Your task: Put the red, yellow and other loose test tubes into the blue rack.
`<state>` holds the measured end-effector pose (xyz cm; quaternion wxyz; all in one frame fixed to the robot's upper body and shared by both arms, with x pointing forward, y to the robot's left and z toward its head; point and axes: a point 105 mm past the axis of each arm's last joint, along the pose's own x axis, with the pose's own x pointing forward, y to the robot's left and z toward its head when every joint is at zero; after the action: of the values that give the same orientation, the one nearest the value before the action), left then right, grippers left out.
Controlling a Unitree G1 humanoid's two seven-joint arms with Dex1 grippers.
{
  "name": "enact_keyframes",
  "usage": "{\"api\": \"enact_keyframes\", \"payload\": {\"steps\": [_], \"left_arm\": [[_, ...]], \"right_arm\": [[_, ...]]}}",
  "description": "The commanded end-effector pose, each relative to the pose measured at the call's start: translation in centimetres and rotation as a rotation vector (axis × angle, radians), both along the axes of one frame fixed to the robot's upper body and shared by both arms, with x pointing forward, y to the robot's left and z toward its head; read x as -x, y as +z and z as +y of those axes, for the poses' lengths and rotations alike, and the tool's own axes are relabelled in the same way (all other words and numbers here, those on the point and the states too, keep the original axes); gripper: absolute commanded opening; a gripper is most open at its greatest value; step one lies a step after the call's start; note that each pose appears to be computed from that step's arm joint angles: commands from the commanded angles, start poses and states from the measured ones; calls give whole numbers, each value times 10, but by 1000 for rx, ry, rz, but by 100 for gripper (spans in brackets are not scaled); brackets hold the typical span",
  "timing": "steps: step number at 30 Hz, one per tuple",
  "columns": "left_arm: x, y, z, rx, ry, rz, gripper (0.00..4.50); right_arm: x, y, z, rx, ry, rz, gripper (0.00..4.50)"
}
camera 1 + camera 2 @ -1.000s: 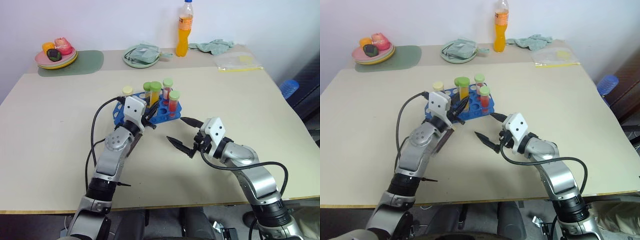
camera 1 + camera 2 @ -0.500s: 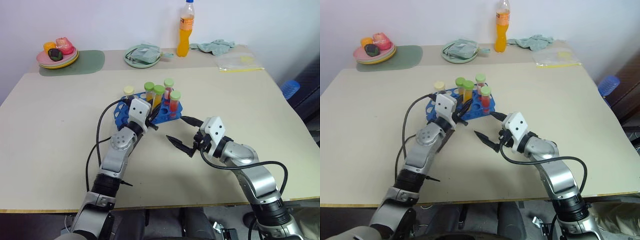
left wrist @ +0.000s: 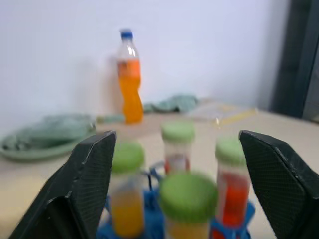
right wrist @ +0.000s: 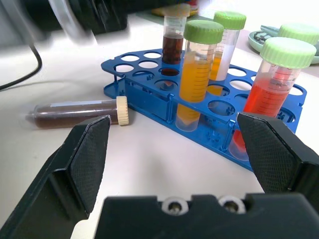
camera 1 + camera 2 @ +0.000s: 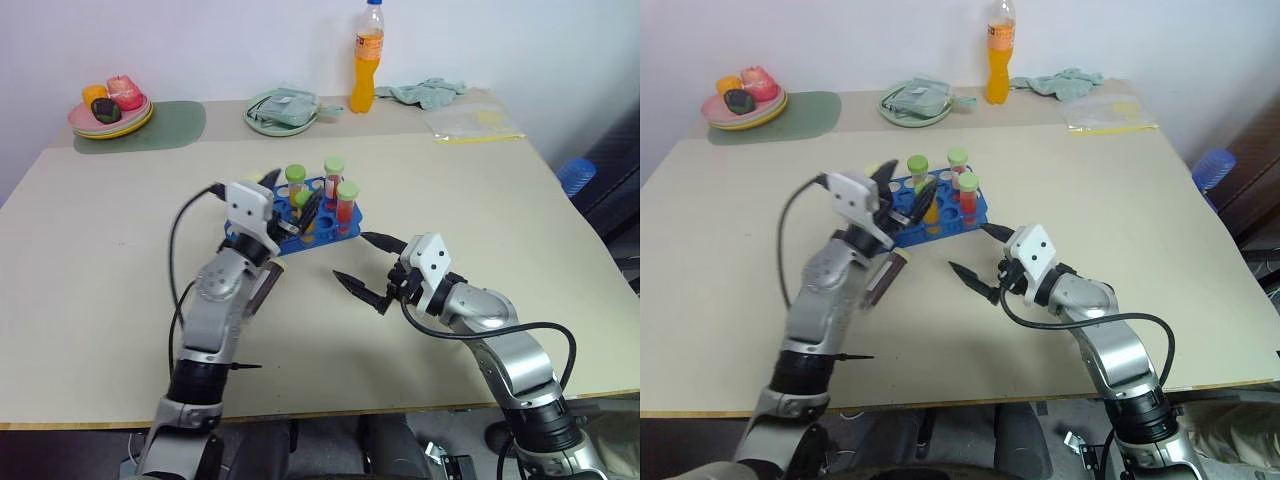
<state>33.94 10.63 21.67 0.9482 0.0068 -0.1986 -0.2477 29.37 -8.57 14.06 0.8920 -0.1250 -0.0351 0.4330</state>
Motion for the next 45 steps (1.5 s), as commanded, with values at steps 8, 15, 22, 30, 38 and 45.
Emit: {"api": "enact_keyframes", "payload": {"steps": [8, 15, 22, 30, 38, 45], "left_arm": [[38, -22, 39, -279, -40, 664, 433], [54, -56, 20, -566, -207, 1019, 433], [50, -88, 12, -611, -97, 1117, 433], [37, -87, 5, -593, -12, 1118, 433], [39, -92, 11, -616, 18, 1140, 264], [40, -84, 18, -647, 36, 1104, 75]], "right_arm": [[3, 17, -10, 49, 78, -37, 450], [3, 22, -8, 94, 154, -46, 450], [8, 20, -7, 101, 156, -48, 450], [15, 15, -6, 106, 150, -36, 450], [14, 14, -2, 100, 155, -37, 450], [14, 14, 0, 99, 159, -40, 450]]}}
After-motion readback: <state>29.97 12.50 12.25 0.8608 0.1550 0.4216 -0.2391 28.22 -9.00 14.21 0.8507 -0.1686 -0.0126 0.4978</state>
